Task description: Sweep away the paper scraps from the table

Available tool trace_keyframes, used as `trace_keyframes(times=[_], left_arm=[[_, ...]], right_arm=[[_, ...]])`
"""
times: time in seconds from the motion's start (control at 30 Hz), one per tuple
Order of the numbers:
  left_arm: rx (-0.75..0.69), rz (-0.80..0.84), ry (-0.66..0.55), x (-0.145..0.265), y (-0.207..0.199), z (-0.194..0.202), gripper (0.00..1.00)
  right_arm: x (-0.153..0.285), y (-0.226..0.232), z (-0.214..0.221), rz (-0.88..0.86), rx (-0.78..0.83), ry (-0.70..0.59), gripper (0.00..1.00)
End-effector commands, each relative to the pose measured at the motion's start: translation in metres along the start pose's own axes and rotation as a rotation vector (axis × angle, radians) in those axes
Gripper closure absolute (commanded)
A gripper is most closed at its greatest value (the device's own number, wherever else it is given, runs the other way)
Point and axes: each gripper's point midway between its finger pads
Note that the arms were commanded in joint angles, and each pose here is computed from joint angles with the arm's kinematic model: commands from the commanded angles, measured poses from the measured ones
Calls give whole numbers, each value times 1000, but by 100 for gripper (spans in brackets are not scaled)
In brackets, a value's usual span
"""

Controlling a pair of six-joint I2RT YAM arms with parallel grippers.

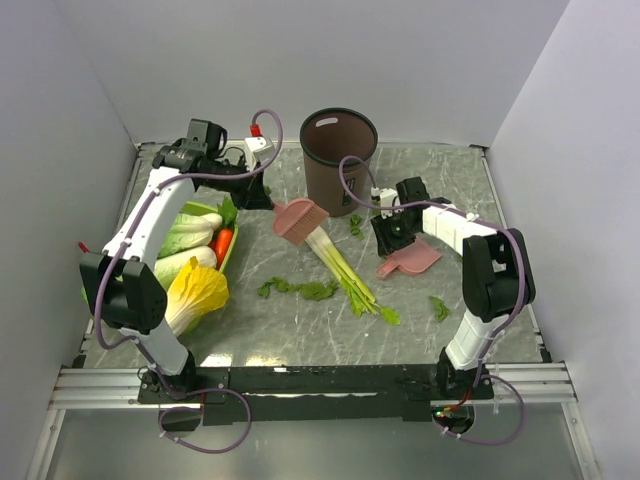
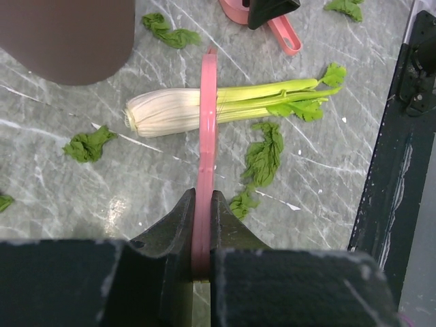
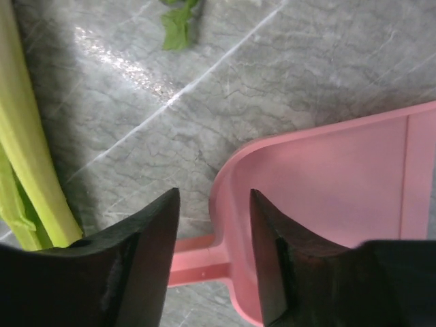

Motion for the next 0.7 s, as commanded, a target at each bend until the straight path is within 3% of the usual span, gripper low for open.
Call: trace_keyframes(times=[0.0, 0.1, 0.43, 0.67], left_arm=[[-76, -14, -33, 12, -12, -14, 99], [-79, -9, -31, 11, -11, -13, 99], [-101, 50, 39, 8, -10, -2, 99], [-112, 59, 21, 4, -9, -1, 99]], right_arm=[[3, -1, -17, 17, -7, -35, 52], [1, 5, -17, -3, 26, -36, 58], [14, 14, -4, -44, 236, -3, 94], [32, 16, 19, -107, 612, 54, 99]])
Point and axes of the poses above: each gripper's point midway between its finger pads, its own x axis back along the fingers, its own y axis along the line the jaws close on, z = x × y, and after that the axes turned 3 degrees about x, right-handed
